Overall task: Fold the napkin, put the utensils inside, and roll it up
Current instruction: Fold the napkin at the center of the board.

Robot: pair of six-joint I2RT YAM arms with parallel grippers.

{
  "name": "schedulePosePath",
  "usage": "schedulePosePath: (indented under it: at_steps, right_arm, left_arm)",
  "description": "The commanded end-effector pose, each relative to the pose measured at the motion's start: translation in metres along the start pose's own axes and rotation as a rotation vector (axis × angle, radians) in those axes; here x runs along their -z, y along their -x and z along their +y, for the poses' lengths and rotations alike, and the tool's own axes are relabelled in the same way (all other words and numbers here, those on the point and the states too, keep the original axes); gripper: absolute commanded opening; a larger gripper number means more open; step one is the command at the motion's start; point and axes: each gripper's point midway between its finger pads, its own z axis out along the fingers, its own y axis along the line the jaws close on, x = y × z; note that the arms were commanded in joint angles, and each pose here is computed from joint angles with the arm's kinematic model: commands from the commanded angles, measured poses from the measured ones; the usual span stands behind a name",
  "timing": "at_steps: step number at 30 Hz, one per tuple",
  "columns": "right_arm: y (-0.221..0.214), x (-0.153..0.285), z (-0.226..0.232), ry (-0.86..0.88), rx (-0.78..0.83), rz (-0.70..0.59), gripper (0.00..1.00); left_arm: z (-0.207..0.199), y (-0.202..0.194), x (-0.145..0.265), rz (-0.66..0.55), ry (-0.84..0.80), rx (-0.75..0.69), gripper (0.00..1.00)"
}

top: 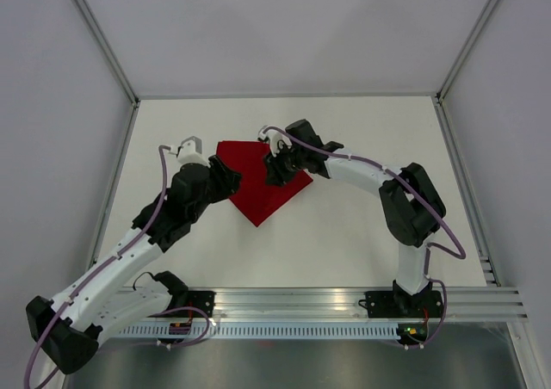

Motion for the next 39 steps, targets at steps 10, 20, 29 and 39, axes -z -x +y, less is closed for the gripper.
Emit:
schedulePosePath:
  at_steps: [10,20,29,39]
  right_arm:
    - [-0.002,0.020,-0.077,-0.167,-0.160,-0.011,0.40]
    - [-0.012,0.002,-0.099,-0.198,-0.194,0.019,0.39]
    - [-0.019,-0.005,-0.104,-0.210,-0.199,0.035,0.38]
    - [-0.038,-0.012,-0.116,-0.263,-0.195,0.064,0.37]
  left_arm:
    - [-0.002,-0.077,-0.065,0.240,-0.005,-0.070,0.56]
    - [0.001,-0.111,-0.111,0.362,0.043,-0.152,0.55]
    - [0.008,-0.133,-0.125,0.419,0.070,-0.179,0.54]
    - [0.009,-0.140,-0.127,0.434,0.083,-0.208,0.54]
